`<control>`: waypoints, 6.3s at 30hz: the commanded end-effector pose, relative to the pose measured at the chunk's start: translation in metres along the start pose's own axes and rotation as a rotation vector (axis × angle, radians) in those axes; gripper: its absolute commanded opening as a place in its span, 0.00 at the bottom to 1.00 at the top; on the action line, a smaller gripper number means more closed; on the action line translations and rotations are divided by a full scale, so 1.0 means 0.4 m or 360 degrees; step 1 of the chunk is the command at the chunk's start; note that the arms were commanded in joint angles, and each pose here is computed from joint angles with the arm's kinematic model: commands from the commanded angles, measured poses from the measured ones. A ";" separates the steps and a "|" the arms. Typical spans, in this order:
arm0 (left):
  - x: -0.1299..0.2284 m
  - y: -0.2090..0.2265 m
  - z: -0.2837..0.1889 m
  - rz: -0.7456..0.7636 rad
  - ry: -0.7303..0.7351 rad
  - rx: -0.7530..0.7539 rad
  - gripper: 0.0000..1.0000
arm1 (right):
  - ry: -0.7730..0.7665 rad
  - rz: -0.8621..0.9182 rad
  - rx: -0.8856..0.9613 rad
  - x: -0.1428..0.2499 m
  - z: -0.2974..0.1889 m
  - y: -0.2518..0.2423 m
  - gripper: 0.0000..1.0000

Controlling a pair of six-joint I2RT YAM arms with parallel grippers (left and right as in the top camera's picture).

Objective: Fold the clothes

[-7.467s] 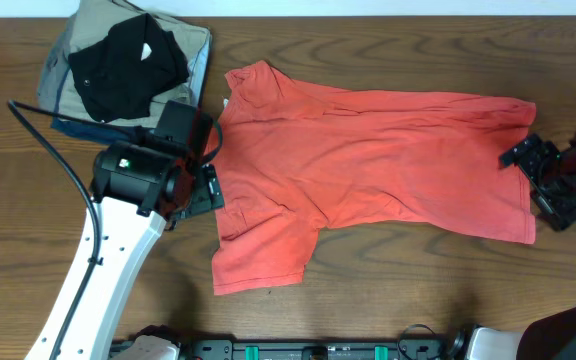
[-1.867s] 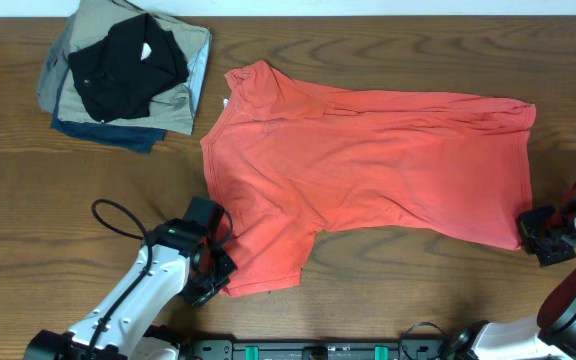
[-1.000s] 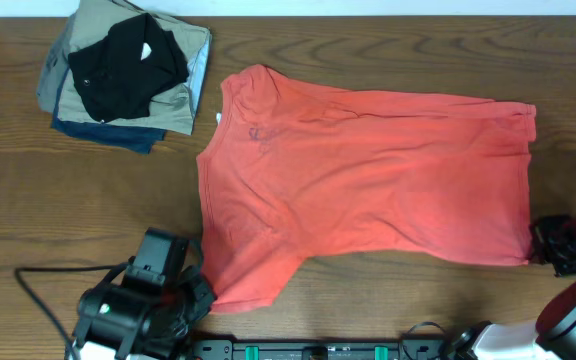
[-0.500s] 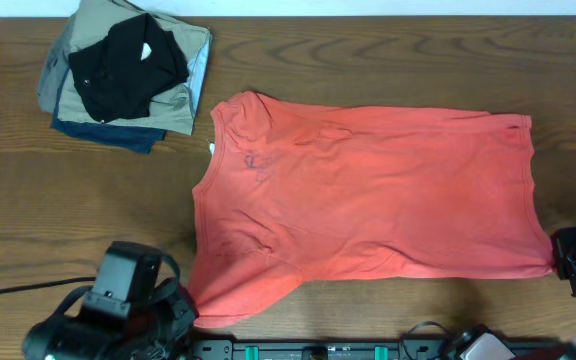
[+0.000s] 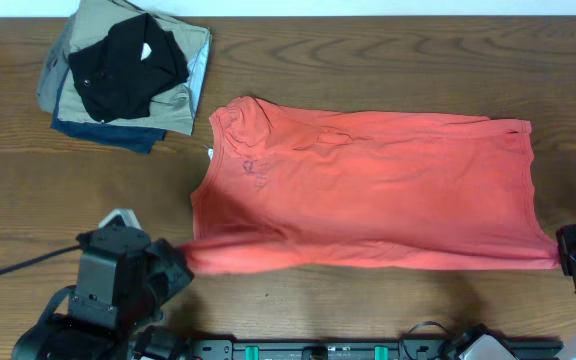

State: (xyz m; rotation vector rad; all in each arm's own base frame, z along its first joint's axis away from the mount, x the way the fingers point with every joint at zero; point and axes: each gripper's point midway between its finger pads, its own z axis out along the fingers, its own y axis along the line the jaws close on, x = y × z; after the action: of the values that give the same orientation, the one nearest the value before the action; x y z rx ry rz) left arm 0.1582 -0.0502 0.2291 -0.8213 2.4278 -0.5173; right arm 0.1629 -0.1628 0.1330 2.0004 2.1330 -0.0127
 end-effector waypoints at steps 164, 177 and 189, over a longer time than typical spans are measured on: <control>-0.295 -0.343 0.531 0.0862 -0.0326 0.0223 0.06 | -0.0062 -0.0888 -0.0476 0.080 0.190 0.434 0.84; -0.284 -0.328 0.544 0.0862 -0.0283 0.0191 0.06 | -0.0186 -0.1149 -0.0503 0.020 0.218 0.545 0.75; -0.273 -0.313 0.548 0.0862 -0.0245 0.0161 0.06 | -0.0054 -0.1333 -0.0509 0.066 0.281 0.733 0.72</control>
State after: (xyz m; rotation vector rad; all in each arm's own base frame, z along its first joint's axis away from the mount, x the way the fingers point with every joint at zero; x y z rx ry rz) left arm 0.4102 -0.1143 0.1516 -0.1269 2.3348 -0.3489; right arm 0.4487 -0.1412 0.0530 0.9301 2.5754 0.1425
